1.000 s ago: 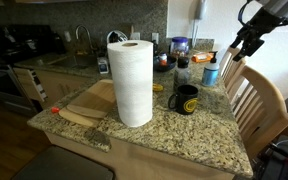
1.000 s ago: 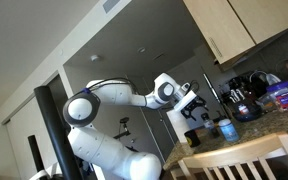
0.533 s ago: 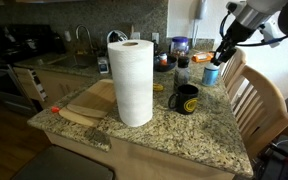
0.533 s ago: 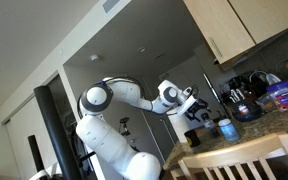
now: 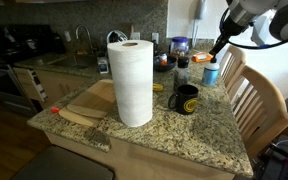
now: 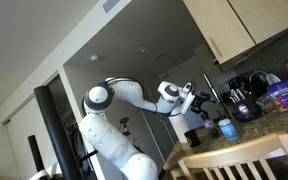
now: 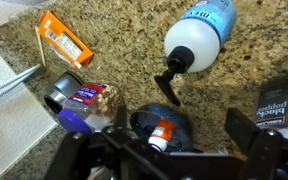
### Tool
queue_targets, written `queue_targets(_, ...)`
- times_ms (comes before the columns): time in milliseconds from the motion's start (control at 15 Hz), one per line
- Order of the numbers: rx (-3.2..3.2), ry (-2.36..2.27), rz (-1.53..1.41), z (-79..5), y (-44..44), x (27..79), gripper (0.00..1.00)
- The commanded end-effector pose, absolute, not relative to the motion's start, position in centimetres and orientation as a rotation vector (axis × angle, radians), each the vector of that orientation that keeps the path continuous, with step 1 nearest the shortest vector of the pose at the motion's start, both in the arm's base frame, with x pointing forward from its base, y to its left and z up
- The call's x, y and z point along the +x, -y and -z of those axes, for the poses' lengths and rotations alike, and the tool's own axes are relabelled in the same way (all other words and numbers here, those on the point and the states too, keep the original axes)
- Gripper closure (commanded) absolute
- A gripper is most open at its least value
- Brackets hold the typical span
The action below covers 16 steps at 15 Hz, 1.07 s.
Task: Move the pump bottle to the right side of the countertop
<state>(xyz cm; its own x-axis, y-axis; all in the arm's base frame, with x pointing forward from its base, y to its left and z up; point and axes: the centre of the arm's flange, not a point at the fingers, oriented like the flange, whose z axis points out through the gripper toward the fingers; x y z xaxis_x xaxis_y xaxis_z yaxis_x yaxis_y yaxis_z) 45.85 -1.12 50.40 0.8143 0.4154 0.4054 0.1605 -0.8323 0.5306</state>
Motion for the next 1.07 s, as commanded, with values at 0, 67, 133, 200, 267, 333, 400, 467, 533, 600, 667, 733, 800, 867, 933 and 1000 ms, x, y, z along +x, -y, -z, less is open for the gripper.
queue_targets(0, 2.515, -0.427, -0.715, -50.4, 1.1, 45.9, 0.0)
queue_targets(67, 2.557, -0.422, -0.694, -50.1, 1.3, 46.1, 0.0)
queue_targets(133, 2.577, -0.387, -0.666, -49.6, 2.1, 46.4, 0.0)
queue_targets(200, 2.602, -0.319, -0.601, -48.7, 3.4, 46.6, 0.0)
queue_targets(267, 2.624, -0.28, -0.535, -47.9, 4.7, 46.5, 0.0)
queue_targets(333, 2.637, -0.238, -0.478, -46.9, 6.0, 46.3, 0.0)
queue_targets(400, 2.639, -0.2, -0.433, -46.3, 7.1, 45.9, 0.0)
queue_targets(467, 2.644, -0.154, -0.4, -45.8, 7.6, 46.0, 0.0)
queue_targets(533, 2.656, -0.135, -0.386, -45.4, 8.0, 46.1, 0.0)
queue_targets(600, 2.641, -0.187, -0.435, -46.1, 7.2, 45.4, 0.0)
queue_targets(667, 2.648, -0.169, -0.42, -45.7, 7.7, 45.4, 0.0)
queue_targets(733, 2.651, -0.162, -0.412, -45.4, 7.9, 45.5, 0.0)
queue_targets(800, 2.653, -0.159, -0.41, -45.3, 7.9, 45.5, 0.0)
queue_targets(867, 2.692, -0.195, -0.45, -45.4, 7.7, 45.6, 0.0)
queue_targets(933, 2.727, -0.217, -0.506, -45.5, 7.4, 45.7, 0.0)
queue_targets(1000, 2.737, -0.212, -0.543, -45.6, 7.1, 45.9, 0.0)
